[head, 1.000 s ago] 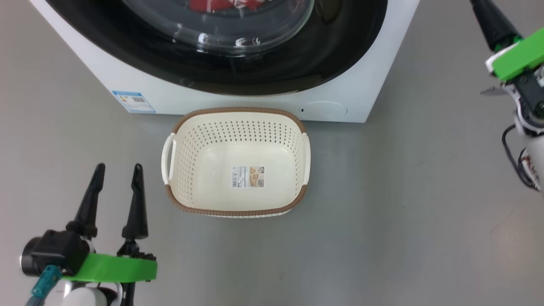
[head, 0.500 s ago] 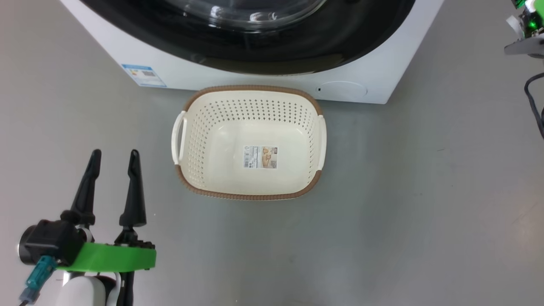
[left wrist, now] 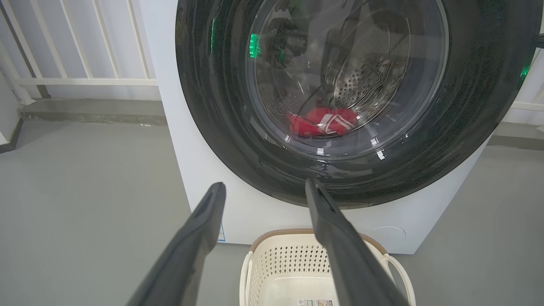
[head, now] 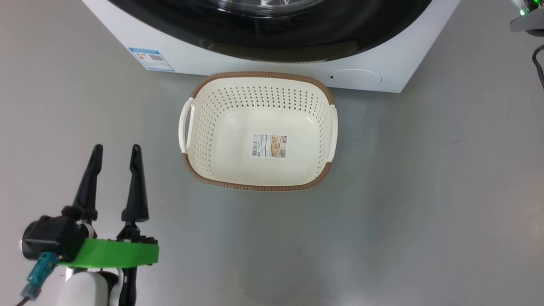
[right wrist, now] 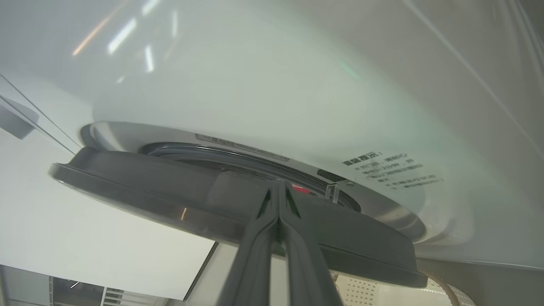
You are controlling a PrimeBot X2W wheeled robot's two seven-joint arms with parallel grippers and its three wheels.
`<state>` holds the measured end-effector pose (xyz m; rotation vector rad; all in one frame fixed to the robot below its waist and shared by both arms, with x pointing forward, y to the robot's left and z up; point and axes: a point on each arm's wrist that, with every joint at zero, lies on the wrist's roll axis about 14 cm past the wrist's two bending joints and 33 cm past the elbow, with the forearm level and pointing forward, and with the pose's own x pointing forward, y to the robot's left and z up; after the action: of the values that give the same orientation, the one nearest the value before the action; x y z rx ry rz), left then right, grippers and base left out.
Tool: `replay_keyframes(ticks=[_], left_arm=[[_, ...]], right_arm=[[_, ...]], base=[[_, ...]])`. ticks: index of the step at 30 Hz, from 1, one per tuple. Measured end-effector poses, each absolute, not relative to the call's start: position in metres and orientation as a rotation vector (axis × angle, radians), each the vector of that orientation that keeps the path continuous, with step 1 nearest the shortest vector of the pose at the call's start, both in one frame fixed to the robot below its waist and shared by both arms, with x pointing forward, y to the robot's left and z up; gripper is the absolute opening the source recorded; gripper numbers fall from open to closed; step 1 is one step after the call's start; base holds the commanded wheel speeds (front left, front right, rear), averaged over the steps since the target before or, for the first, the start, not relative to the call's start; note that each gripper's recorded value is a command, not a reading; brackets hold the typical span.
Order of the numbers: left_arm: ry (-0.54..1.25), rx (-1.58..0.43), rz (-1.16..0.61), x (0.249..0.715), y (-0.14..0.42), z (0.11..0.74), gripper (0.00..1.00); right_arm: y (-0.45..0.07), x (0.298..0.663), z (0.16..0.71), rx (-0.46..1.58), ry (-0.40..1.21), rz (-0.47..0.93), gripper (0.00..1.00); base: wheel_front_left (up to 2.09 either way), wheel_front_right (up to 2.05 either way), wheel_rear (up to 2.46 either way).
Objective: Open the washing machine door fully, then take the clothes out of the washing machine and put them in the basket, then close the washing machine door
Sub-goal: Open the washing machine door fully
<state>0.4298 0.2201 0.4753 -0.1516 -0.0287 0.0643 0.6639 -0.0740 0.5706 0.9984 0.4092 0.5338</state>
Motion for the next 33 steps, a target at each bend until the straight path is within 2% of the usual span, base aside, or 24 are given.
replay_keyframes(ticks=[20,33], left_arm=[[-0.020,-0.148,0.090,0.432,0.228,0.471,1.00],[-0.060,-0.151,0.092,0.428,0.229,0.487,1.00]], right_arm=[[-0.049,0.677,0.558,1.013,0.489,0.566,0.00],[-0.045,0.658,0.558,0.981,0.537,0.578,0.00]], base=[[0.00,0.00,0.00],[0.00,0.00,0.00]])
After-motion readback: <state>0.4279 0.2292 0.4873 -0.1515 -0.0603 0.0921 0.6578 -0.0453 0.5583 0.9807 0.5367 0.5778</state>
